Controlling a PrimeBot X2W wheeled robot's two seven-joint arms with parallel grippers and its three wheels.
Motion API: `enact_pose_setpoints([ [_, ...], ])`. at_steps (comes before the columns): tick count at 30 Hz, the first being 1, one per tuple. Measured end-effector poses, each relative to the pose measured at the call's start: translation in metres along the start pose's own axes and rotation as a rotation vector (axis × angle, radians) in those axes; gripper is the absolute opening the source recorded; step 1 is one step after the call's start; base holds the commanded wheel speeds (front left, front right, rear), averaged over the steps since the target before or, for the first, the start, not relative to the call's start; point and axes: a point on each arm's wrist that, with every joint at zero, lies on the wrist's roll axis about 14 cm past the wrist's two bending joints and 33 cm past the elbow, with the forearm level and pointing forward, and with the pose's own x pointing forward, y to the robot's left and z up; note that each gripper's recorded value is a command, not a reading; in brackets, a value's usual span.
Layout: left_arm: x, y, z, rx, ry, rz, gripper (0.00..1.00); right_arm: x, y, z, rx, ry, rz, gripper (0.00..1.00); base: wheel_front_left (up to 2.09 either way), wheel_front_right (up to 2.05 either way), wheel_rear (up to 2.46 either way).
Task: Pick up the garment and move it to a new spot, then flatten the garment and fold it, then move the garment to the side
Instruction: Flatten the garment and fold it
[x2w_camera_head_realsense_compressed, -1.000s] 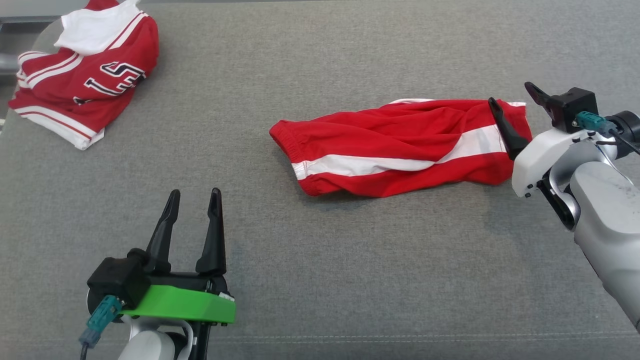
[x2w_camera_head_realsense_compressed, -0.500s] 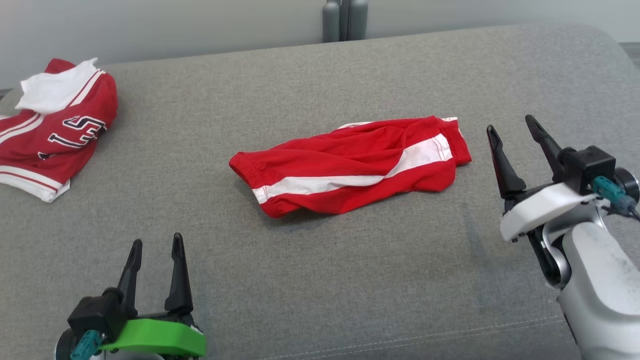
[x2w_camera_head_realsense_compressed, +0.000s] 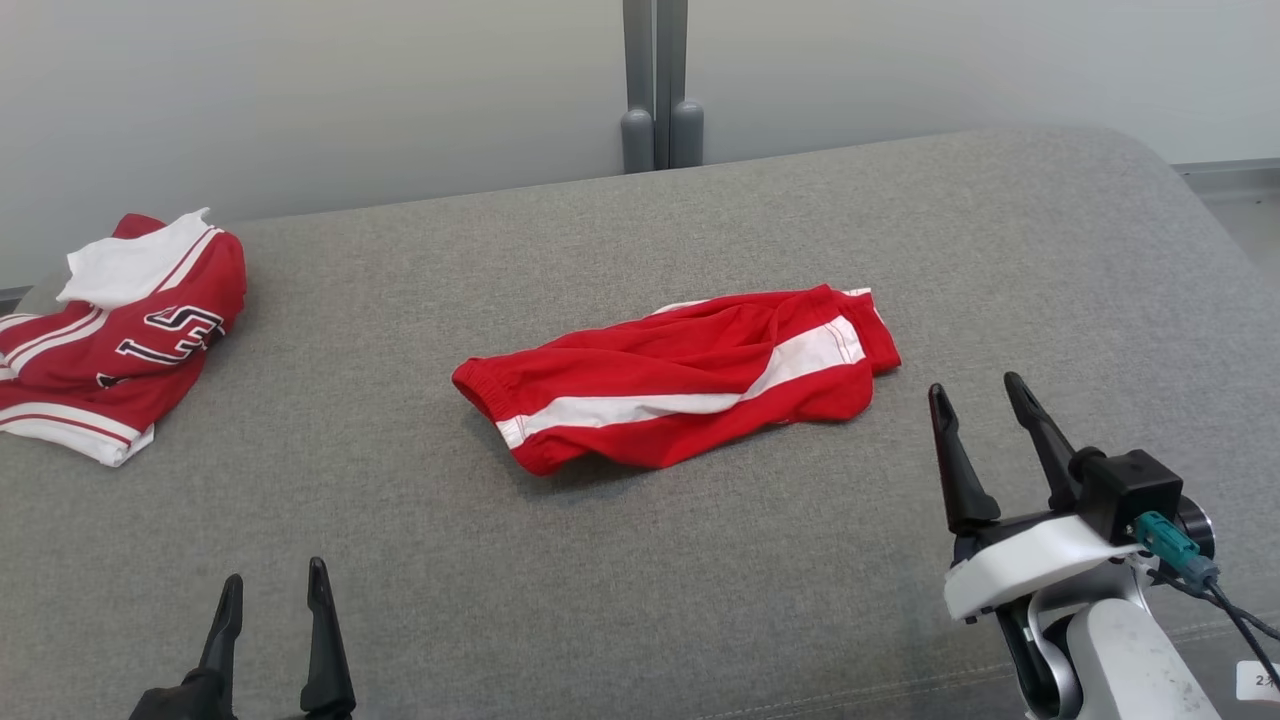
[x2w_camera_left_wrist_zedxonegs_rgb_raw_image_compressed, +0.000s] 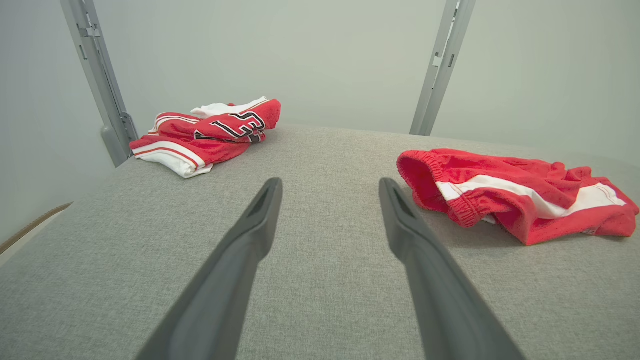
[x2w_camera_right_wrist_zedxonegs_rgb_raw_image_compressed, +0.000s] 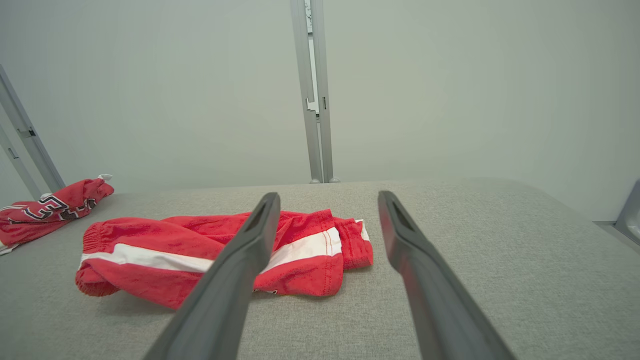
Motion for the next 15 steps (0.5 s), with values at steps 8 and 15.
enact_pose_setpoints([
  [8, -0.003, 0.005, -0.004, -0.004, 0.012, 0.006, 1.0, -0.001, 0.013, -0.006, -0.005, 0.023, 0.025, 1.0, 0.0, 0.0, 0.0],
  [15, -0.003, 0.003, -0.007, -0.011, 0.018, 0.0, 1.0, -0.001, 0.017, -0.009, -0.001, 0.031, 0.032, 1.0, 0.0, 0.0, 0.0],
])
